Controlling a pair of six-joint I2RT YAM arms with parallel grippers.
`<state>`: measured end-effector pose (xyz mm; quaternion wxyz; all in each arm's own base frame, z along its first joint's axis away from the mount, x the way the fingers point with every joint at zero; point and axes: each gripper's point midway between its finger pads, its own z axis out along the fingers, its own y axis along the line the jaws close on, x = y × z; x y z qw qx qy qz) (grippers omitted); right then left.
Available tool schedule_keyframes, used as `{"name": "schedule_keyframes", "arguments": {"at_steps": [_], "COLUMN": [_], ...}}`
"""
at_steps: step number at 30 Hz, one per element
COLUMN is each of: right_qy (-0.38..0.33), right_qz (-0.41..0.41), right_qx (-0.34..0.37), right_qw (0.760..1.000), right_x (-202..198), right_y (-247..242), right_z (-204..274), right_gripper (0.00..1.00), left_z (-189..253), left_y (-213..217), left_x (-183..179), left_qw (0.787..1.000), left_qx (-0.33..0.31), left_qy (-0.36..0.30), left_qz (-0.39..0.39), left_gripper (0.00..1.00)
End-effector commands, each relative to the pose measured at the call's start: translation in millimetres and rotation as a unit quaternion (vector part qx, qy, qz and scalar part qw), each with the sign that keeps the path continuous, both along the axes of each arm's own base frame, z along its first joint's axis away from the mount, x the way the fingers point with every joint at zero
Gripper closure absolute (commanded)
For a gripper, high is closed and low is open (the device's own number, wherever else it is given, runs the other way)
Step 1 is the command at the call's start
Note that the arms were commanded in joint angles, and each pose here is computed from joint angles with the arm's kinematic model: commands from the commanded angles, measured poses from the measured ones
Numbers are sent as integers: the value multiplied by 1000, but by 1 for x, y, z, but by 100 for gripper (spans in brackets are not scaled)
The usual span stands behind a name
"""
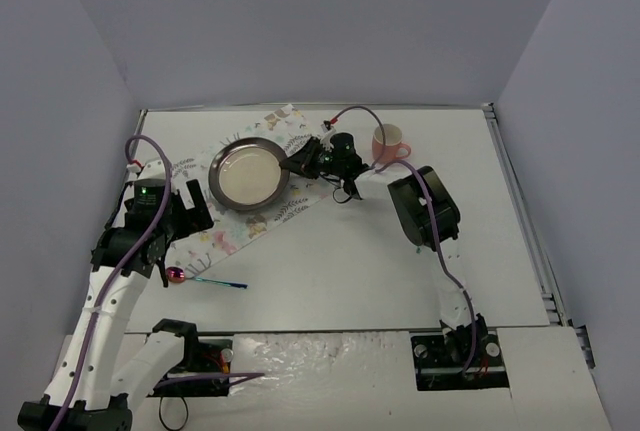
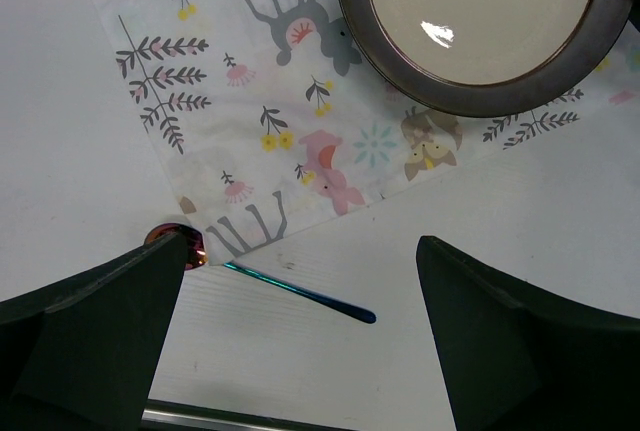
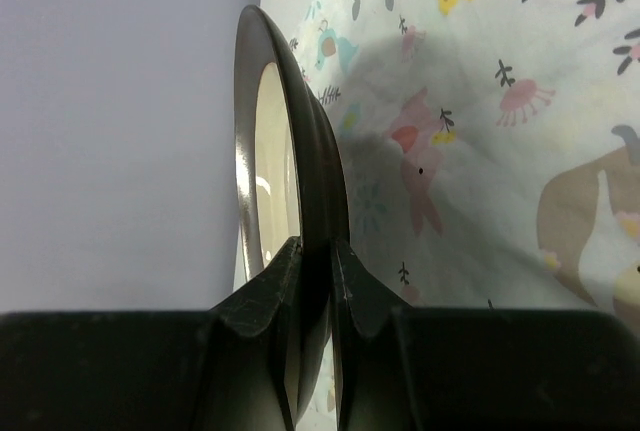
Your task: Set the dinner table for one person
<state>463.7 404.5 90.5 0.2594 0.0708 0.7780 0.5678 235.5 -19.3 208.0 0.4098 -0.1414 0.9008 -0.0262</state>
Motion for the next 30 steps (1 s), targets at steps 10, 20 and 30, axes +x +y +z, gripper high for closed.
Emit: {"name": "schedule_keyframes", "arguments": {"at_steps": [10,20,30], "right_qy": [-113,-80,-78], "right_qz": [24,10,-4], "right_qx": [120,92,21], "right_qw": [986,992,997], "right_x": [8,9,7], "right_y": [32,31,19], "right_z": [103,63,31], "right_gripper": [100,100,56], "left_z": [0,-2,-1], "left_y": [0,-1,0], "left_x": [-3,0,0], "left_qw": [1000,1000,1000], "left_qx": [-6,-5,-1], "left_qy": [-4,-3,-2], "left_qz": [8,4,2], "left_gripper": [3,3,3]}}
